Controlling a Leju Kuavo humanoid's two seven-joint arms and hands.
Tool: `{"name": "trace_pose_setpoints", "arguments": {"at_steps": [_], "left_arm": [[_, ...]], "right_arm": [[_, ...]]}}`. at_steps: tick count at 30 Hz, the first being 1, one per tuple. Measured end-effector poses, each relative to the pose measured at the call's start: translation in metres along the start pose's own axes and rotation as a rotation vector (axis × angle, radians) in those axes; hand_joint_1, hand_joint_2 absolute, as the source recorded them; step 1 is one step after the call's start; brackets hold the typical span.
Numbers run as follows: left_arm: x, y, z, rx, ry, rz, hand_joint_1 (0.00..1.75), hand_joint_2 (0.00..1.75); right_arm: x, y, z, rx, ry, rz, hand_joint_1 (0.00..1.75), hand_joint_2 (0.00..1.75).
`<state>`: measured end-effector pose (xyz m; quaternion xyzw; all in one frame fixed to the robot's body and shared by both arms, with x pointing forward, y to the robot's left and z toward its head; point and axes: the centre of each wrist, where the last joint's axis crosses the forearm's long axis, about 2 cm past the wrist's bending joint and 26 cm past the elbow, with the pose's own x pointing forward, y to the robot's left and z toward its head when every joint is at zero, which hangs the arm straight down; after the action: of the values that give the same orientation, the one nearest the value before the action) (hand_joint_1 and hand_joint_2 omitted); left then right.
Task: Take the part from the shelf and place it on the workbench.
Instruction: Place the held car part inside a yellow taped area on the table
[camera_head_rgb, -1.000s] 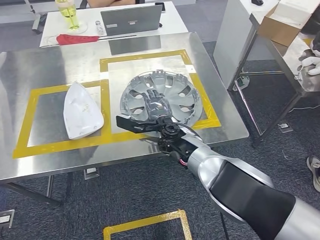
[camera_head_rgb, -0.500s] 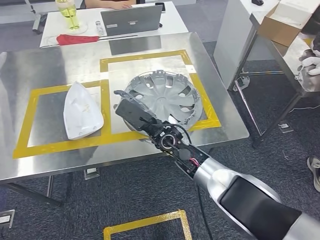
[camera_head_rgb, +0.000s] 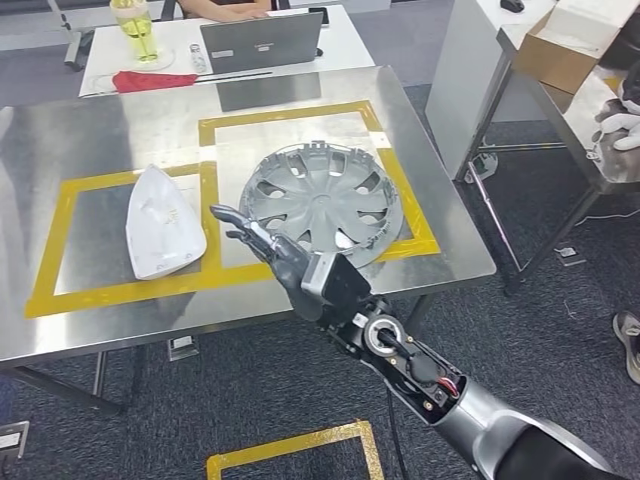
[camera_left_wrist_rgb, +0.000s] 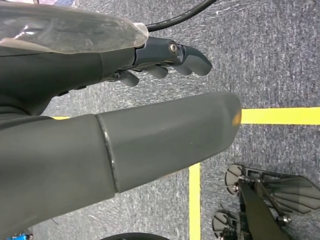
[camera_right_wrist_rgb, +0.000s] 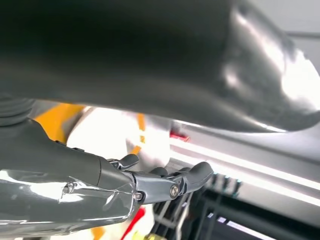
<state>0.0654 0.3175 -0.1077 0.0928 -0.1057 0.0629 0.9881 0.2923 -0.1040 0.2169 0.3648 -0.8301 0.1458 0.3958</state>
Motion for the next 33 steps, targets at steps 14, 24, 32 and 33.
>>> {"name": "trace_pose_setpoints", "arguments": {"at_steps": [14,24,32,33], "left_arm": [[0.0,-0.001,0.0,0.005,0.017,0.005,0.0,0.0],[0.0,-0.005,0.001,-0.001,0.018,0.006,0.0,0.0],[0.0,-0.006,0.001,0.0,0.025,0.001,0.0,0.0],[0.0,-0.006,0.001,-0.001,0.025,0.0,0.0,0.0]], "right_arm": [[0.013,0.031,0.032,0.072,-0.101,-0.133,0.0,0.0],[0.02,0.03,0.039,0.074,-0.113,-0.129,0.0,0.0],[0.024,0.028,0.041,0.064,-0.12,-0.119,0.0,0.0],[0.024,0.027,0.041,0.063,-0.12,-0.119,0.0,0.0]]}}
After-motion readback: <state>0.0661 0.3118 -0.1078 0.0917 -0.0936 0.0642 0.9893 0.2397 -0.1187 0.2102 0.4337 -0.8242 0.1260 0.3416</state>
